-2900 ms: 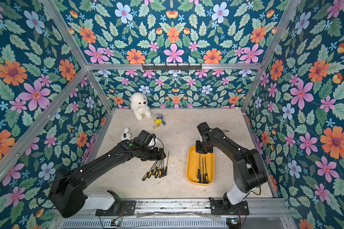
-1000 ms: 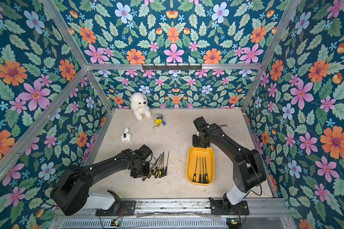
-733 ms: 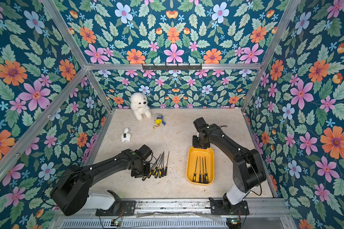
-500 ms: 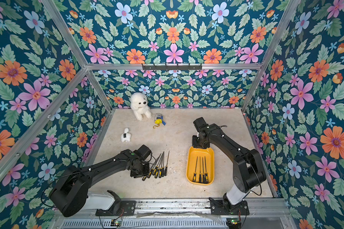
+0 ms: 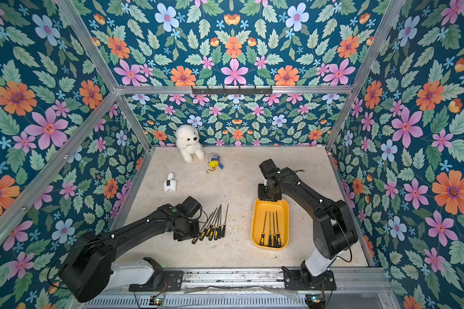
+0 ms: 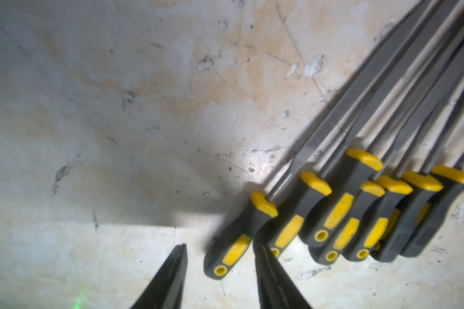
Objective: Put the file tool into the storage box
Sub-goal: Pick up the file tool from the center of the board.
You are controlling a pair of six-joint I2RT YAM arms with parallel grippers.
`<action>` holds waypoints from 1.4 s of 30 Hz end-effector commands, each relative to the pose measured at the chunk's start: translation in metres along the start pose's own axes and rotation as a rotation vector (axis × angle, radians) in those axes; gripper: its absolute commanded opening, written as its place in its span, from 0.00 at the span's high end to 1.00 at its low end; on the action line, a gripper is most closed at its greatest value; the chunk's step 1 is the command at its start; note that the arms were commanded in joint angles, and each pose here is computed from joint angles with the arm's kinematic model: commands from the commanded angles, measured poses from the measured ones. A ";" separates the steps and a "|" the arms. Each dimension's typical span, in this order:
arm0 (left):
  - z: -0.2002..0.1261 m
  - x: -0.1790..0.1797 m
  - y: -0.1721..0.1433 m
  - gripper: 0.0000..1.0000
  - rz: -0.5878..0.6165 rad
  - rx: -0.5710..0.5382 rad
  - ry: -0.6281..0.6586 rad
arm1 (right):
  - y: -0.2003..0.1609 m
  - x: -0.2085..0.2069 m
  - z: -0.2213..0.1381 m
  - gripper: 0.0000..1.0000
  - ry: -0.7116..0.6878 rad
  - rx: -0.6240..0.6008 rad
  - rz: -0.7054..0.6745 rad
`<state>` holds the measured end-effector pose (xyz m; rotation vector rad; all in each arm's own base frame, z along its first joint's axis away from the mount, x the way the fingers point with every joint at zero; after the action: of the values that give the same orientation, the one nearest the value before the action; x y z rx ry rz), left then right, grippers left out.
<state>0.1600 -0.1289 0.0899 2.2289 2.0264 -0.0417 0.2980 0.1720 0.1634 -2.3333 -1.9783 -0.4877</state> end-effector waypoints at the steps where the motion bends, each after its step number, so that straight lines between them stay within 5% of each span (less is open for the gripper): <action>1: 0.004 0.001 -0.002 0.54 0.019 0.018 0.004 | -0.002 0.000 0.002 0.62 0.002 0.012 0.005; 8: 0.011 -0.004 0.005 0.55 0.040 0.022 0.001 | -0.005 0.000 0.006 0.62 0.004 0.019 0.009; 16: 0.020 -0.005 0.010 0.74 0.054 0.029 0.014 | -0.008 0.001 0.008 0.62 0.005 0.023 0.008; 24: -0.015 -0.016 0.025 0.78 0.116 -0.049 -0.023 | -0.003 0.008 0.005 0.62 0.041 0.010 0.014; 34: -0.073 -0.096 0.056 0.83 0.301 -0.185 -0.487 | 0.015 0.056 -0.017 0.61 0.400 -0.040 0.067; 38: -0.068 -0.119 0.049 0.85 0.375 -0.144 -0.528 | 0.016 0.075 -0.021 0.60 0.579 -0.027 0.092; 42: -0.062 -0.124 0.046 0.86 0.383 -0.126 -0.520 | 0.013 0.085 -0.013 0.60 0.610 0.007 0.095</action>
<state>0.1897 -0.2422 0.1651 2.1991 1.3320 -0.3748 0.3136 0.2311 0.1901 -2.0328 -1.6260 -0.9485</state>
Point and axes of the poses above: each gripper's point midway between its finger pads, its own z axis out along the fingers, its own x axis along the line the jaws close on, y = z × x, the point moved 6 cm from there along -z, back along the fingers, and after that the axes turned 11 degrees about z, right-handed, at the moved point
